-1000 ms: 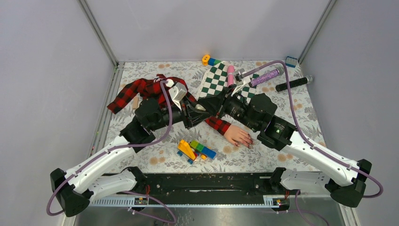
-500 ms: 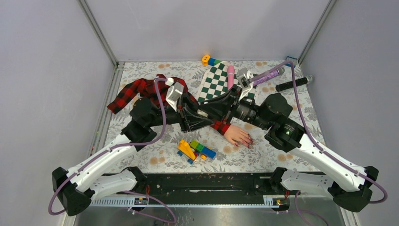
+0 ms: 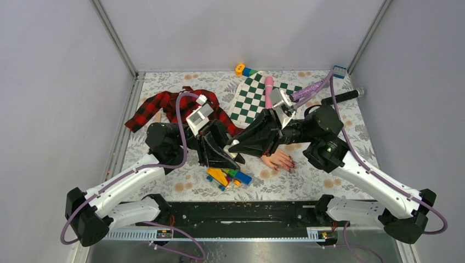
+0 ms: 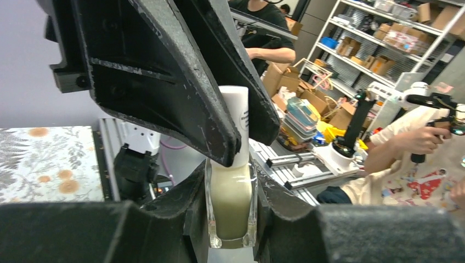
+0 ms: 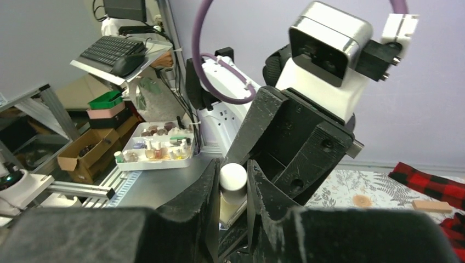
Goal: Paint the nails
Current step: Unscrew the nail polish bottle.
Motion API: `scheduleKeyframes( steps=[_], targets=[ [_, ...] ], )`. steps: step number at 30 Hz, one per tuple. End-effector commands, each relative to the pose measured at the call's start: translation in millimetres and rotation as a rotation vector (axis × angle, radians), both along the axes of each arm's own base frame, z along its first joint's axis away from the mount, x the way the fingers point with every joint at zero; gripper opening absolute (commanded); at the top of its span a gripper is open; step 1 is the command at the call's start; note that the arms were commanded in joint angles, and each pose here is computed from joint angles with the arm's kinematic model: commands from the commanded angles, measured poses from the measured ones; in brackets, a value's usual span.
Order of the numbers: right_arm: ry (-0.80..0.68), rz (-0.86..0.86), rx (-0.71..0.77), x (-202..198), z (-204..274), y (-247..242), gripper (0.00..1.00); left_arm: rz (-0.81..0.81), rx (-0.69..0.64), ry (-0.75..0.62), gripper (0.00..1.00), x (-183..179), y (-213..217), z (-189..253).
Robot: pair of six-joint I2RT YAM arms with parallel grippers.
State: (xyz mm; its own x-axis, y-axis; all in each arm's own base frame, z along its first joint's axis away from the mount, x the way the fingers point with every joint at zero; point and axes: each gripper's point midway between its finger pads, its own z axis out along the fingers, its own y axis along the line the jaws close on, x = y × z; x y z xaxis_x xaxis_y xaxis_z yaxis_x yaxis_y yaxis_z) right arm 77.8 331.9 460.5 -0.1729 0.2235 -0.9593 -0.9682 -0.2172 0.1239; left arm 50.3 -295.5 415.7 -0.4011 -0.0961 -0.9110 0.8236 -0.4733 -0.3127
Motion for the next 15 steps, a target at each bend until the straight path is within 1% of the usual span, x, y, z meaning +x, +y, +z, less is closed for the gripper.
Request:
scheduleKeyframes(
  steps=[1, 3, 4, 7, 8, 9, 11, 15],
  targets=[
    [-0.126, 0.31, 0.022, -67.5, 22.3, -35.0, 0.0, 0.008, -0.111, -0.043, 0.0, -0.9, 9.0, 22.9],
    [-0.1, 0.258, 0.034, -60.7, 26.2, -32.6, 0.0, 0.022, -0.113, -0.047, 0.0, 1.8, 7.2, 21.3],
    [-0.086, 0.208, 0.045, -53.8, 27.9, -31.6, 0.08, 0.036, -0.098, -0.039, 0.0, 4.8, 5.1, 18.1],
    [-0.013, -0.016, 0.092, -21.1, 33.1, -33.6, 0.75, 0.117, -0.068, -0.056, 0.0, 16.8, -0.4, 8.6],
    [0.009, -0.103, 0.113, -8.8, 33.8, -37.1, 0.91, 0.157, -0.051, -0.06, 0.0, 21.8, -1.9, 5.1],
    [0.025, -0.179, 0.128, 1.5, 34.0, -41.5, 0.98, 0.198, -0.033, -0.073, 0.0, 27.1, -3.2, 0.7],
    [0.065, -0.318, 0.148, 21.6, 33.0, -50.3, 0.99, 0.281, -0.014, -0.093, 0.0, 37.5, -3.7, -3.4],
    [0.163, -0.517, 0.18, 55.0, 28.2, -63.4, 1.0, 0.411, 0.007, -0.12, 0.0, 55.1, -2.8, -9.6]
  ],
)
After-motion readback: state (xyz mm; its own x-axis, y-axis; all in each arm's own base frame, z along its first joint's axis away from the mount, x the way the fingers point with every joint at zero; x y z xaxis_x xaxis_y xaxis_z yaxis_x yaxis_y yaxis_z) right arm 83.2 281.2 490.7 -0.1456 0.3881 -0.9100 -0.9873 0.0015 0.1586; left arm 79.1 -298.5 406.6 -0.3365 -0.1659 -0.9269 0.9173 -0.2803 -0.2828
